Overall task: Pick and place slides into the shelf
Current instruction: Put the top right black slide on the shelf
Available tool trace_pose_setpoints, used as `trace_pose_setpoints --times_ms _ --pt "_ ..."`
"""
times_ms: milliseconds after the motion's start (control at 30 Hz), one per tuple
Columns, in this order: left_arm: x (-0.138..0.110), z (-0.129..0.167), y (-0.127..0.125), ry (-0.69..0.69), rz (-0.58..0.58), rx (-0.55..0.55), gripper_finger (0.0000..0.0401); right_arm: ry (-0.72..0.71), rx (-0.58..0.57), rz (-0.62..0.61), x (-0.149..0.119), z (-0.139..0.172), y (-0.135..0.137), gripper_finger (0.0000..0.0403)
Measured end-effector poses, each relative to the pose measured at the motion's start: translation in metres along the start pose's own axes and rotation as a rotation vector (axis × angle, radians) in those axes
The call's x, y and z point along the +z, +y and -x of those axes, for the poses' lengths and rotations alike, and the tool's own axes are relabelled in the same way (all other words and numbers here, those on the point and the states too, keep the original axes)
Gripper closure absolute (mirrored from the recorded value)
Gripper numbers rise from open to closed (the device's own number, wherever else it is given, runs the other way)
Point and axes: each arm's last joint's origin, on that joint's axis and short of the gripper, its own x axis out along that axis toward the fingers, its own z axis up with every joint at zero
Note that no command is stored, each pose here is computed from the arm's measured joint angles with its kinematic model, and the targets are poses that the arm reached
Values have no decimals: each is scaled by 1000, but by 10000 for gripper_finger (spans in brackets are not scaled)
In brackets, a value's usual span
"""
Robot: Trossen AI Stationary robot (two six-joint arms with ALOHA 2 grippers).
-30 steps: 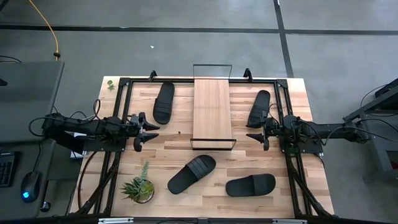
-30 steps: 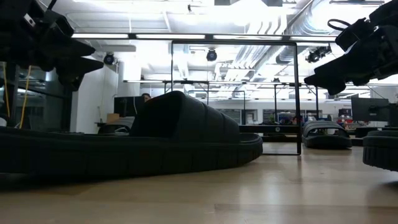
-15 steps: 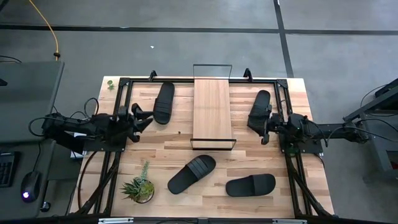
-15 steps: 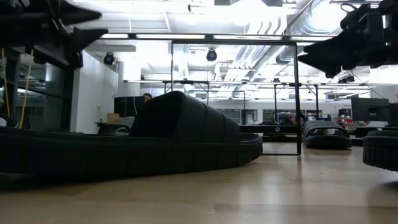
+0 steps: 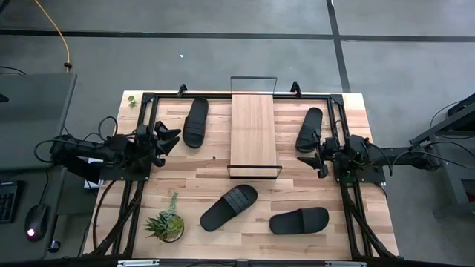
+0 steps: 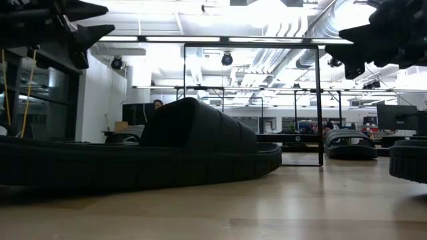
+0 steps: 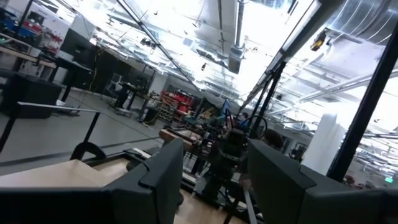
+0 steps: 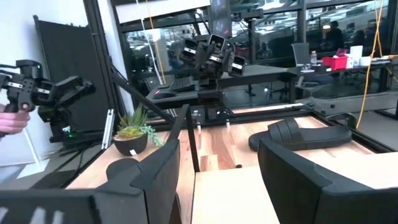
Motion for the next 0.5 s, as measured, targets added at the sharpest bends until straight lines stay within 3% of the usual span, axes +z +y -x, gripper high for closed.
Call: trace_pose_setpoints --times_ms 233,500 --pt "0 0 0 -3 -13 6 235 -4 -21 -50 0 0 -1 196" --pt "1 0 0 2 -40 16 235 -50 -45 -27 14 0 0 196"
